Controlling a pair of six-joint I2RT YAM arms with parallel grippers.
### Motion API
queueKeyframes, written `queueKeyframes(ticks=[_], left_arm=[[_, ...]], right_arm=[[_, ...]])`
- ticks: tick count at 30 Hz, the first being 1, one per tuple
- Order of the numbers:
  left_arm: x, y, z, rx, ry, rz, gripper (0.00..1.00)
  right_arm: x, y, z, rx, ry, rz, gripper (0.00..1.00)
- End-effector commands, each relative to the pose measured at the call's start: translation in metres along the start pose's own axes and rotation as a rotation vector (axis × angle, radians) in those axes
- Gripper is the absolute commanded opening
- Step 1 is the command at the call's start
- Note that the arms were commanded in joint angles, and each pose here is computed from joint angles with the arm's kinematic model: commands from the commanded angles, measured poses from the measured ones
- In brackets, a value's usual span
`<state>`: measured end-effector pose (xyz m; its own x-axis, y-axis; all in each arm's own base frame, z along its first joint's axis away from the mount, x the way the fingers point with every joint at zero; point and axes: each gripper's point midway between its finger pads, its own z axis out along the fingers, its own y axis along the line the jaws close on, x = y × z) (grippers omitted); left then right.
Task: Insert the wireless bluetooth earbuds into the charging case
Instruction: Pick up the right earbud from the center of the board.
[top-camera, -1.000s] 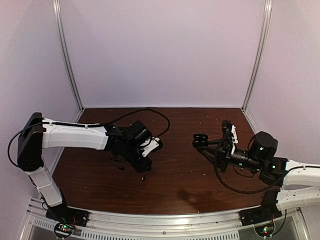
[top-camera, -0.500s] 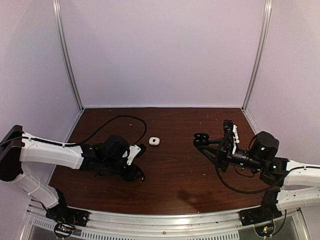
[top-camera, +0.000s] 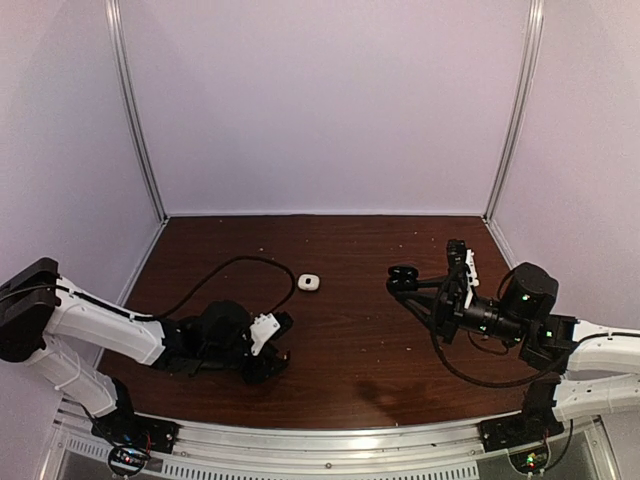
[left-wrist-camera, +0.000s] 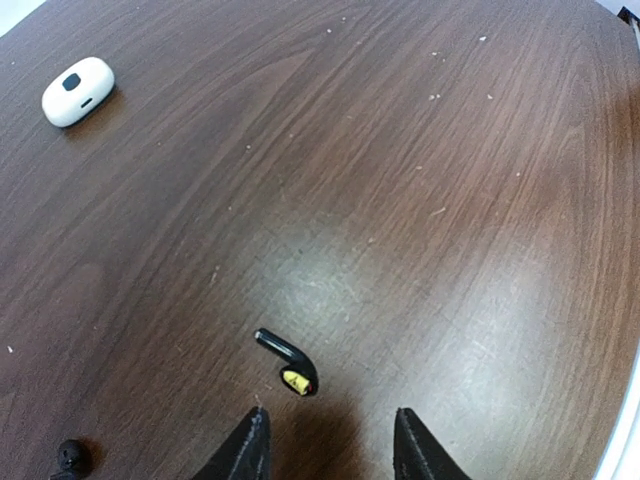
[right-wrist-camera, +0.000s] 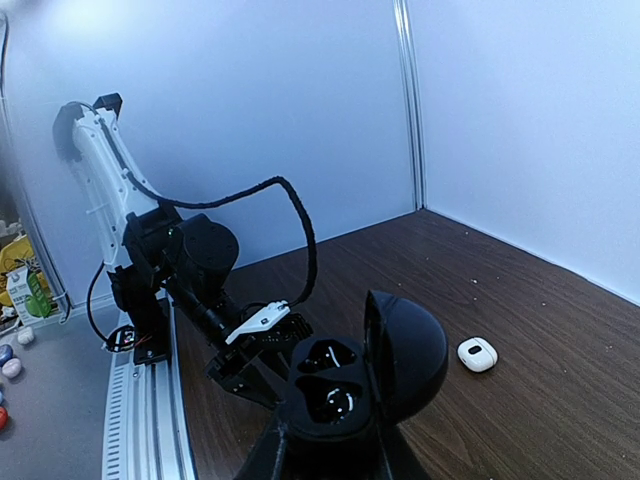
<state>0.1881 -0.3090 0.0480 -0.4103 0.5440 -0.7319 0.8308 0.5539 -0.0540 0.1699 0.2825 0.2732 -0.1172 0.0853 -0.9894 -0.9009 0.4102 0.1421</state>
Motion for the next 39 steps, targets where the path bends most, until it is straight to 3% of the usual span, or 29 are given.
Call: queueKeyframes(ticks=[1, 14, 24, 39], left_arm=[[-0.026, 0.007, 0.001, -0.045, -0.162, 0.032, 0.44], [-0.009, -0.004, 0.019, 0.021, -0.126, 0.144, 0.37], [0.004, -0.002, 0.029, 0.013, -0.135, 0.179, 0.38], [0.015, 0.014, 0.041, -0.016, -0.101, 0.127, 0.26]], right_arm=[[-0.005, 0.001, -0.002, -0.007, -0.028, -0.008, 0.0], [-0.008, 0.002, -0.001, -0.011, -0.032, -0.019, 0.0], [-0.008, 0.001, -0.001, -0.008, -0.028, -0.024, 0.0], [-0.008, -0.001, -0.002, 0.009, -0.019, -0.034, 0.0]])
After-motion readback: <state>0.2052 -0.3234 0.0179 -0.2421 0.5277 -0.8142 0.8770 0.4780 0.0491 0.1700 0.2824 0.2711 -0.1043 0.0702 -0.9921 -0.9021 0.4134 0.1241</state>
